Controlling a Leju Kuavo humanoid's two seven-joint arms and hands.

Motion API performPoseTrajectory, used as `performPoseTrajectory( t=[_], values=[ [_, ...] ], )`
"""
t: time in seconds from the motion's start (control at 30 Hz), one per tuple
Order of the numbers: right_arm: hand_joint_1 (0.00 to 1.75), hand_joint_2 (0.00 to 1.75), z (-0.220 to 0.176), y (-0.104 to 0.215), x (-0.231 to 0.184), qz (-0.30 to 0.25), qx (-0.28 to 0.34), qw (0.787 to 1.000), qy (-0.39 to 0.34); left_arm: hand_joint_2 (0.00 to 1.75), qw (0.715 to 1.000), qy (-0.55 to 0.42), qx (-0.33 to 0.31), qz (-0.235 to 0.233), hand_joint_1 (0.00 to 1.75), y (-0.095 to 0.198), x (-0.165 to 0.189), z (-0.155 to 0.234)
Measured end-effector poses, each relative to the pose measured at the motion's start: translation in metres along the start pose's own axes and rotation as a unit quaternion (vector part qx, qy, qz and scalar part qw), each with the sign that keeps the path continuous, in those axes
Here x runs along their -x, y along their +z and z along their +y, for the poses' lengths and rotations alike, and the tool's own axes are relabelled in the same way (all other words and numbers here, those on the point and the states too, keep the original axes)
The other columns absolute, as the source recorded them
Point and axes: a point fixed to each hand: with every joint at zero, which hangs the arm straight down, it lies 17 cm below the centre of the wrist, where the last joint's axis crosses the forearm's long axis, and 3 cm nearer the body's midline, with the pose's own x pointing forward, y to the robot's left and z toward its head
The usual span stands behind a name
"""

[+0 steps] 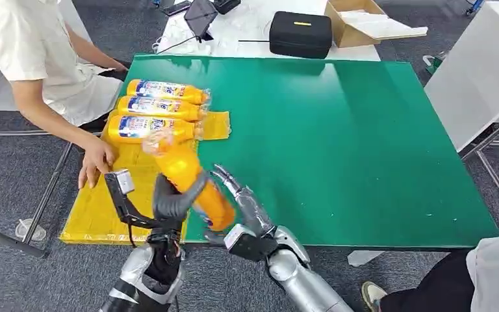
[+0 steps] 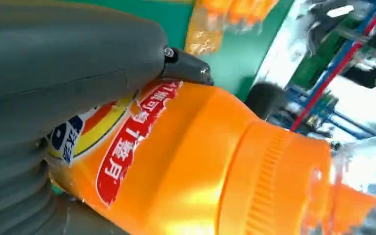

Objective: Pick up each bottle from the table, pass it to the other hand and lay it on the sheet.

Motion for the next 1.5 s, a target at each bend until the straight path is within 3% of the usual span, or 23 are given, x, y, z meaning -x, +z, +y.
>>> performPoseTrajectory(
  t=[0.27, 0.43, 0.53, 0.67, 0.77, 0.97, 1.1, 1.23, 1.27, 1.3, 1.37, 1.4, 1.43, 1.5],
  values=[
    [0.0, 1.75, 0.002, 0.0, -0.006, -0.01, 0.0, 1.0, 0.01, 1.75, 0.999, -0.039, -0.006, -0.019, 1.75, -0.002, -0.003, 0.005],
    [0.0, 1.75, -0.016, 0.002, -0.011, -0.035, 0.041, 0.994, 0.092, 1.75, 0.955, -0.275, 0.01, -0.113, 1.75, -0.002, -0.025, 0.005],
    [0.0, 1.75, -0.023, 0.004, -0.016, -0.043, 0.057, 0.99, 0.119, 1.75, 0.925, -0.356, 0.027, -0.134, 1.75, 0.0, -0.025, 0.006],
    [0.0, 1.75, -0.023, 0.004, -0.018, -0.046, 0.057, 0.99, 0.121, 1.75, 0.85, -0.495, 0.05, -0.175, 1.75, 0.0, -0.025, 0.006],
    [0.0, 1.75, -0.021, 0.003, -0.021, -0.051, 0.055, 0.991, 0.11, 1.75, 0.797, -0.573, 0.074, -0.177, 1.75, -0.004, -0.013, 0.01],
    [0.0, 1.75, -0.021, -0.001, -0.025, -0.057, 0.06, 0.992, 0.098, 1.75, 0.639, -0.743, 0.124, -0.154, 1.75, -0.023, 0.018, 0.042],
    [0.0, 1.75, -0.026, -0.001, -0.023, -0.054, 0.067, 0.992, 0.097, 1.75, 0.579, -0.793, 0.15, -0.114, 1.75, -0.034, 0.037, 0.077],
    [0.0, 1.75, -0.031, 0.0, -0.022, -0.051, 0.076, 0.991, 0.096, 1.75, 0.568, -0.8, 0.187, -0.049, 1.71, -0.036, 0.061, 0.106],
    [0.0, 1.75, -0.031, 0.0, -0.021, -0.05, 0.078, 0.991, 0.096, 1.75, 0.573, -0.795, 0.199, -0.029, 1.64, -0.034, 0.069, 0.112],
    [0.0, 1.75, -0.033, 0.001, -0.02, -0.048, 0.08, 0.991, 0.096, 1.75, 0.578, -0.788, 0.211, -0.006, 1.43, -0.031, 0.077, 0.119],
    [0.0, 1.75, -0.034, 0.004, -0.017, -0.042, 0.084, 0.991, 0.095, 1.75, 0.577, -0.785, 0.226, 0.025, 0.35, -0.025, 0.089, 0.129],
    [0.0, 1.75, -0.035, 0.005, -0.016, -0.039, 0.086, 0.991, 0.095, 1.75, 0.574, -0.784, 0.231, 0.037, 0.28, -0.023, 0.093, 0.134],
    [0.0, 1.75, -0.035, 0.007, -0.014, -0.037, 0.087, 0.991, 0.094, 1.75, 0.574, -0.783, 0.235, 0.049, 0.09, -0.021, 0.097, 0.138],
    [0.0, 1.75, -0.037, 0.01, -0.011, -0.032, 0.091, 0.991, 0.095, 1.75, 0.577, -0.775, 0.245, 0.082, 0.07, -0.017, 0.105, 0.148]
  ],
)
